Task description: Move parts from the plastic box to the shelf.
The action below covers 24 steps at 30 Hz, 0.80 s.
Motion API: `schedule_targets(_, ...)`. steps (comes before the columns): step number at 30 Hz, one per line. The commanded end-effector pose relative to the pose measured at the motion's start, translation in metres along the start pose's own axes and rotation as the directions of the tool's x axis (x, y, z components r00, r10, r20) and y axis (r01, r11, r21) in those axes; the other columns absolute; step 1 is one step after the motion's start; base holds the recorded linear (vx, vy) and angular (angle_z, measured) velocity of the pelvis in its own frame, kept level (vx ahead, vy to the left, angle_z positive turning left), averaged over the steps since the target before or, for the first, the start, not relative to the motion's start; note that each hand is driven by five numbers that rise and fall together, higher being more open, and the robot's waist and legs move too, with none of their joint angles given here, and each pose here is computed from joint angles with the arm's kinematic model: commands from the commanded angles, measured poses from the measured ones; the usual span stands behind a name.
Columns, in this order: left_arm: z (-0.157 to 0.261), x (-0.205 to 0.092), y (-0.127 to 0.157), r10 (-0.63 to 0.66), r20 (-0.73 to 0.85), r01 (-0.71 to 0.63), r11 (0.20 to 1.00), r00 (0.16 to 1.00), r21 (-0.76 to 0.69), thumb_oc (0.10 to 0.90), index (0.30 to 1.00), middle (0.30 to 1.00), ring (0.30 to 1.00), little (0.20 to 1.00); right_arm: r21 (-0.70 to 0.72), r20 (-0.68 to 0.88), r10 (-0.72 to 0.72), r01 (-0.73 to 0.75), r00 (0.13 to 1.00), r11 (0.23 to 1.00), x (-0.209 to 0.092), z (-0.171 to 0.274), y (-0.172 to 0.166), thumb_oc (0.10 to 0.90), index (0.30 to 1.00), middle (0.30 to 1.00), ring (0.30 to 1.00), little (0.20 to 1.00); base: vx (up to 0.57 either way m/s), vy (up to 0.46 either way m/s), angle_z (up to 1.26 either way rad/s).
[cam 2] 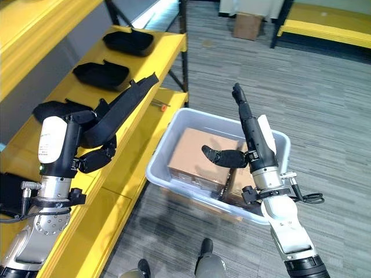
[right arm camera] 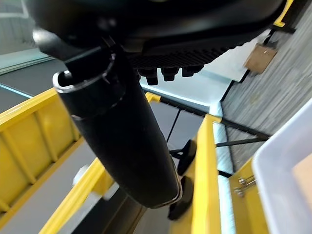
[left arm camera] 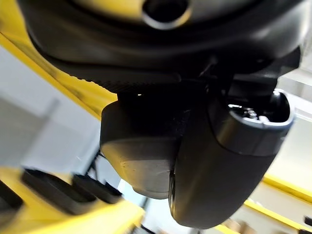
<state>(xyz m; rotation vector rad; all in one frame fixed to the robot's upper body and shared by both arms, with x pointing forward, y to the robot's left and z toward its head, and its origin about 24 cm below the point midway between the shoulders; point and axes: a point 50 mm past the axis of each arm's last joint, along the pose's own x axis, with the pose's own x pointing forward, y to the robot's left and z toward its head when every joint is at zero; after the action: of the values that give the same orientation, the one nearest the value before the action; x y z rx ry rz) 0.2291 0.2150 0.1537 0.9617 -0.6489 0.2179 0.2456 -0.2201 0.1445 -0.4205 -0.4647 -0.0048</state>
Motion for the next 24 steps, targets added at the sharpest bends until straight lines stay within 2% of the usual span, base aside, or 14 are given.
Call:
schedule_targets(1,0.029,0.018,0.043,0.295,0.167,-0.284,0.955,0.941,-0.084,0.4,0.3,0.3,0.3,0.3,-0.03,0.247,-0.06,0.07,0.967,0.997,0.008,0.04,-0.013,0.9,1.0,1.0,1.0,1.0,0.07,0.212,0.62)
schedule_targets(14,0.03,0.015,0.045,0.322,0.171,-0.314,0.947,0.931,-0.071,0.4,0.3,0.3,0.3,0.3,-0.001,0.247,-0.084,0.087,0.965,0.996,0.008,0.039,-0.002,0.9,1.0,1.0,1.0,1.0,0.01,0.177,0.26)
schedule_targets(24,0.027,0.017,0.05,0.326,0.198,-0.334,0.943,0.924,0.009,0.4,0.3,0.3,0.3,0.3,-0.034,0.222,-0.073,0.082,0.972,0.996,0.006,0.033,0.004,0.9,1.0,1.0,1.0,1.0,-0.03,0.273,0.23)
